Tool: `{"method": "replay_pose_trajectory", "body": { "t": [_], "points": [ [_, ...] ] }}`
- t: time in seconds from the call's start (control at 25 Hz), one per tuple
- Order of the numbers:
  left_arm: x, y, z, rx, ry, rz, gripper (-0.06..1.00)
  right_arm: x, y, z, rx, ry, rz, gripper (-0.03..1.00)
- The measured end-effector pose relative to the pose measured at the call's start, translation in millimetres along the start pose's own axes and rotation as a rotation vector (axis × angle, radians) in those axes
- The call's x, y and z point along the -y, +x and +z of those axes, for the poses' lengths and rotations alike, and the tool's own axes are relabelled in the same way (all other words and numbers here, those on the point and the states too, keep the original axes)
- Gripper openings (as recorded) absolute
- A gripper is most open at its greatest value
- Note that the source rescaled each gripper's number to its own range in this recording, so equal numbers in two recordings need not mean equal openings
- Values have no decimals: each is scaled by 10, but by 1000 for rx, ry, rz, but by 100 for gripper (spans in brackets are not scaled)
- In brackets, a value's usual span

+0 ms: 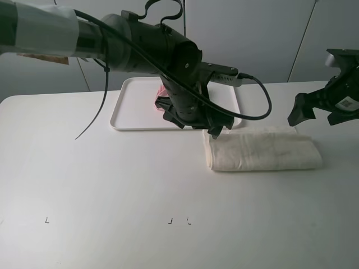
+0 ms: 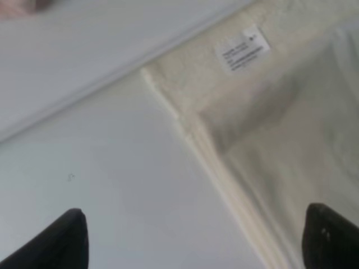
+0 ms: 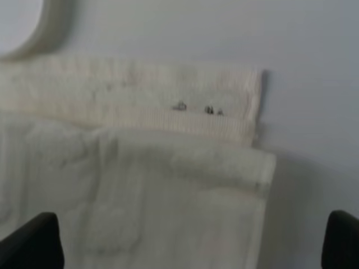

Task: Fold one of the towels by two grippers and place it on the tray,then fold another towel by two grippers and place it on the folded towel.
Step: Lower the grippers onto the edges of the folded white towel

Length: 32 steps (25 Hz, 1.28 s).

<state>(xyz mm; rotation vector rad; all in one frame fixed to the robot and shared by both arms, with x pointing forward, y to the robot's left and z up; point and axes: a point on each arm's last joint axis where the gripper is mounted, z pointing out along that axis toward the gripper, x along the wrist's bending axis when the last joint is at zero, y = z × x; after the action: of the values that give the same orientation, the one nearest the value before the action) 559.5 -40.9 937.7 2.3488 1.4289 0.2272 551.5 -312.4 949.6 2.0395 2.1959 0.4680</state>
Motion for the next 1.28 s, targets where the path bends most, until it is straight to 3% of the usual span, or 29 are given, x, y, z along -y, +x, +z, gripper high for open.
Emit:
{"method": "replay_pose_trajectory", "body": {
  "t": [0.12, 0.28, 0.6, 0.72, 1.28],
  "points": [
    [-62, 99, 95, -1, 52, -71, 99, -64, -36, 89, -6, 78, 6, 100],
    [-179, 51, 178, 4, 81, -109, 99, -88, -62, 168, -11, 125, 7, 100],
    [-193, 14, 458, -77, 268, -170, 99, -54, -69, 247, -21, 172, 14, 100],
    [-165, -6, 535, -69, 291, -223, 99, -68, -72, 257, -22, 174, 14, 100],
    [-104, -24, 718, -74, 318, -271, 99, -117, -95, 295, -11, 159, 10, 100]
  ]
}}
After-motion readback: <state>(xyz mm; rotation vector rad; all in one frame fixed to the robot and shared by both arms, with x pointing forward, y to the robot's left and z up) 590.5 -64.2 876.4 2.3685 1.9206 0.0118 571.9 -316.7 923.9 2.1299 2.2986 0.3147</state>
